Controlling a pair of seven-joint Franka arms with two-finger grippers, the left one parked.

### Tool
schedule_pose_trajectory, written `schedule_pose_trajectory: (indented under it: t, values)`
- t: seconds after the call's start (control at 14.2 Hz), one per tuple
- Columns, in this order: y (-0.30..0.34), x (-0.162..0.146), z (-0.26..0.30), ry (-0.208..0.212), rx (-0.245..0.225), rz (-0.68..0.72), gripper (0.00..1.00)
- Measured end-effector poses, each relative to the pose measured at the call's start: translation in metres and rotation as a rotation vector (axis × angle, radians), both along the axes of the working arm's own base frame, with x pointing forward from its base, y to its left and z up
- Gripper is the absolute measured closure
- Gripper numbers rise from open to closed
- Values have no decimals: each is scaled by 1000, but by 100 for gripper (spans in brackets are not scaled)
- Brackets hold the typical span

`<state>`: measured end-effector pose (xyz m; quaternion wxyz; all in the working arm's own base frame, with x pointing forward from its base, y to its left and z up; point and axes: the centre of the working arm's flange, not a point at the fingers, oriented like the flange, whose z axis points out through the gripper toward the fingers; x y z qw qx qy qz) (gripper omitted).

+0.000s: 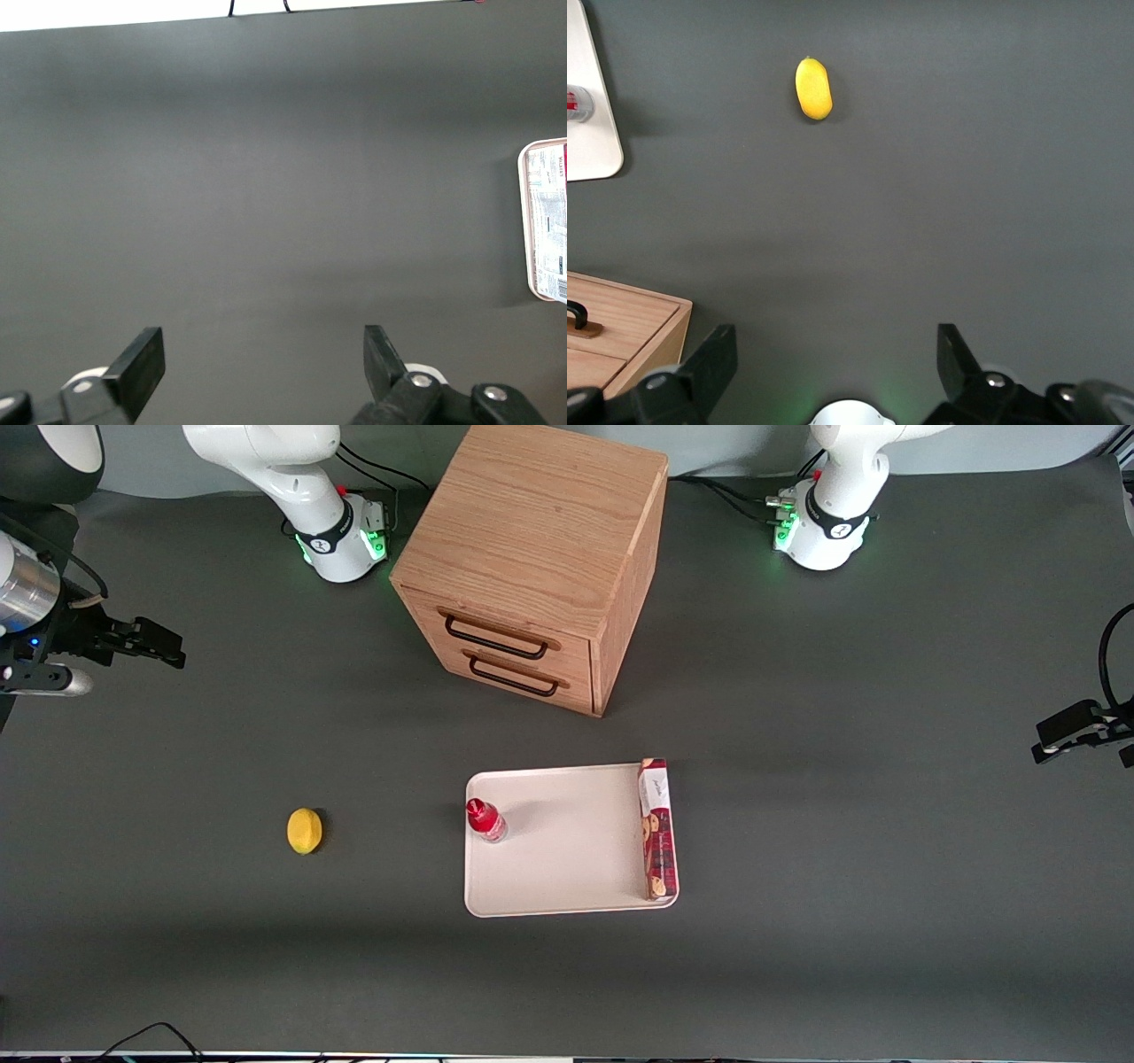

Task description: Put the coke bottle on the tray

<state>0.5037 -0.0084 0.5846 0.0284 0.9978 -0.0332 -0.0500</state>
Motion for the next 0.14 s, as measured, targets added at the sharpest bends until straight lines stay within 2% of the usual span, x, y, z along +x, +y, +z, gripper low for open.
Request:
schedule_pose_trajectory:
  t: [0.14]
  values:
    - [1, 2, 9, -25, 26, -5, 0]
